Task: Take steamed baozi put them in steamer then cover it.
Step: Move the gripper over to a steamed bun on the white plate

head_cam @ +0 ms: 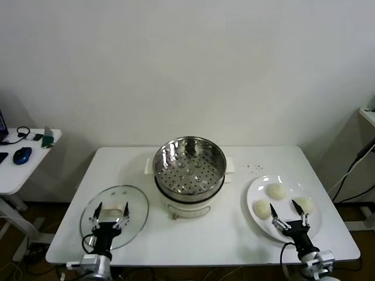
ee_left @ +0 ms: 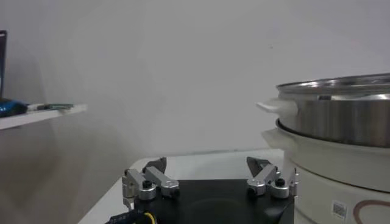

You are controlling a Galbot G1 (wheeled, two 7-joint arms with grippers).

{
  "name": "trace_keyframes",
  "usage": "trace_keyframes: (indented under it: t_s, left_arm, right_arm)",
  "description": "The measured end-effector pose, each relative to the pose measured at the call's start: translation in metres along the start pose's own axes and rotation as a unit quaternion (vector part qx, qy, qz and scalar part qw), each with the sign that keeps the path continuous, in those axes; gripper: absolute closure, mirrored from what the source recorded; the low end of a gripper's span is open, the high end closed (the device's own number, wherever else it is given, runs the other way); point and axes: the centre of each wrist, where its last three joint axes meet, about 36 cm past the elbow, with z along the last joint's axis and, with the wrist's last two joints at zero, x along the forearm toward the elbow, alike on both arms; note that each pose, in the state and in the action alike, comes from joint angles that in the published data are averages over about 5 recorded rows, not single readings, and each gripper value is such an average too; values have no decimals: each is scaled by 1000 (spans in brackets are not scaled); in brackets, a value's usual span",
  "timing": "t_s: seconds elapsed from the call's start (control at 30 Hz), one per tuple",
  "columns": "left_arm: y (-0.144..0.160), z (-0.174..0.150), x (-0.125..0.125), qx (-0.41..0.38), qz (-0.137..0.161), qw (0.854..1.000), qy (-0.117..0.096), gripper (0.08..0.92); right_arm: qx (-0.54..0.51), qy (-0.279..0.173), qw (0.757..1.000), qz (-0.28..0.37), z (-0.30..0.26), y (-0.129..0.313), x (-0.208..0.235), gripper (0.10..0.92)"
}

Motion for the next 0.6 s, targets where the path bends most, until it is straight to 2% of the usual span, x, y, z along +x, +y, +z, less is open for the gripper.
trace_keyframes:
  t_s: [0.13,0.3,0.43,0.6]
  left_arm:
    - [-1,-1,1,0,3,1000,-1,177]
    - [-3,-2,3,1,7,1000,-5,177]
    - [-6,-4,6,3,12,1000,-10,177]
    - [-11,-3,10,6,20,1000,-13,177]
  right_arm:
    - [35,12,999,-36,-15,-22,-16,200]
    - [110,56,986,-113,-44,-68,-45,200]
    - [178,104,961,-183,-70,-106,-75,200]
    - [256,168,913,-268,-107,-144,-119,200]
